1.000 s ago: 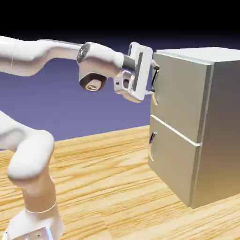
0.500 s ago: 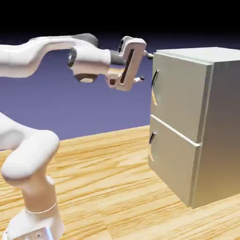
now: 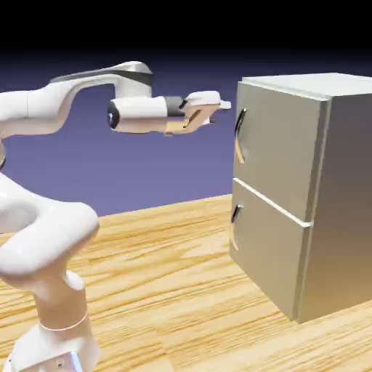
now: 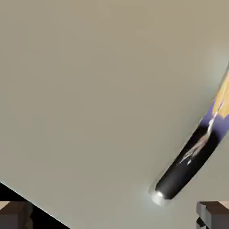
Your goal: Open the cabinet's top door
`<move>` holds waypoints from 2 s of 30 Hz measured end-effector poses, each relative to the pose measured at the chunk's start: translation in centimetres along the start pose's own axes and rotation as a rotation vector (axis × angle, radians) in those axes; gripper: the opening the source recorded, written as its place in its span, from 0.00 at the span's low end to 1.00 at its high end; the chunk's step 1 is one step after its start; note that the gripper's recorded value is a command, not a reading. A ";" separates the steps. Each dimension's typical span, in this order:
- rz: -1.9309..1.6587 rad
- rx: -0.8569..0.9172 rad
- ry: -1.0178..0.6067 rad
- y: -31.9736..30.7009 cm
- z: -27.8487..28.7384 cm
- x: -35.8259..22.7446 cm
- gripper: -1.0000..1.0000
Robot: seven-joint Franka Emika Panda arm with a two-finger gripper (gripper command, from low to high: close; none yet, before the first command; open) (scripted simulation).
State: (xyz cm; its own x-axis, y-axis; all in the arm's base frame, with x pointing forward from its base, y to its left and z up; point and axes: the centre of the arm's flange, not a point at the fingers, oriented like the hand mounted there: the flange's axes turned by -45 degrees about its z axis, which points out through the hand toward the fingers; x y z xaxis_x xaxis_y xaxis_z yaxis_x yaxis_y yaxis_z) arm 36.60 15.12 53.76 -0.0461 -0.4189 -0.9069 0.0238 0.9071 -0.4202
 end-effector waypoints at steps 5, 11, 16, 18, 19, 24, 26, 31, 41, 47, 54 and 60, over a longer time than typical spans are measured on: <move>0.224 0.012 -0.018 3.3 1.5 2.2 0.50; 0.434 0.021 -0.028 6.3 3.2 4.9 0.50; 0.434 0.021 -0.028 6.2 8.2 4.8 0.00; 0.434 0.021 -0.028 6.2 8.2 4.8 0.00; 0.434 -0.002 -0.033 5.9 7.5 5.0 0.00; 0.430 -0.120 -0.059 4.1 4.1 5.9 0.00; 0.429 -0.161 -0.068 3.4 3.0 6.3 0.00; 0.426 -0.241 -0.085 2.0 1.0 7.0 0.00; 0.419 -0.422 -0.125 -1.9 -3.2 9.0 0.00; 0.412 -0.550 -0.153 -5.0 -5.6 10.5 0.00; 0.404 -0.680 -0.182 -8.5 -7.6 12.2 0.00; 0.398 -0.785 -0.205 -11.5 -8.8 13.6 0.00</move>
State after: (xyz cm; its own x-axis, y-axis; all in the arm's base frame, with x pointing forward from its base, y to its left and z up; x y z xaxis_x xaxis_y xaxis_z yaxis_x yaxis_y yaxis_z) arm 26.94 -0.60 46.53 0.0004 0.0005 -1.0000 -0.6915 0.7224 0.0000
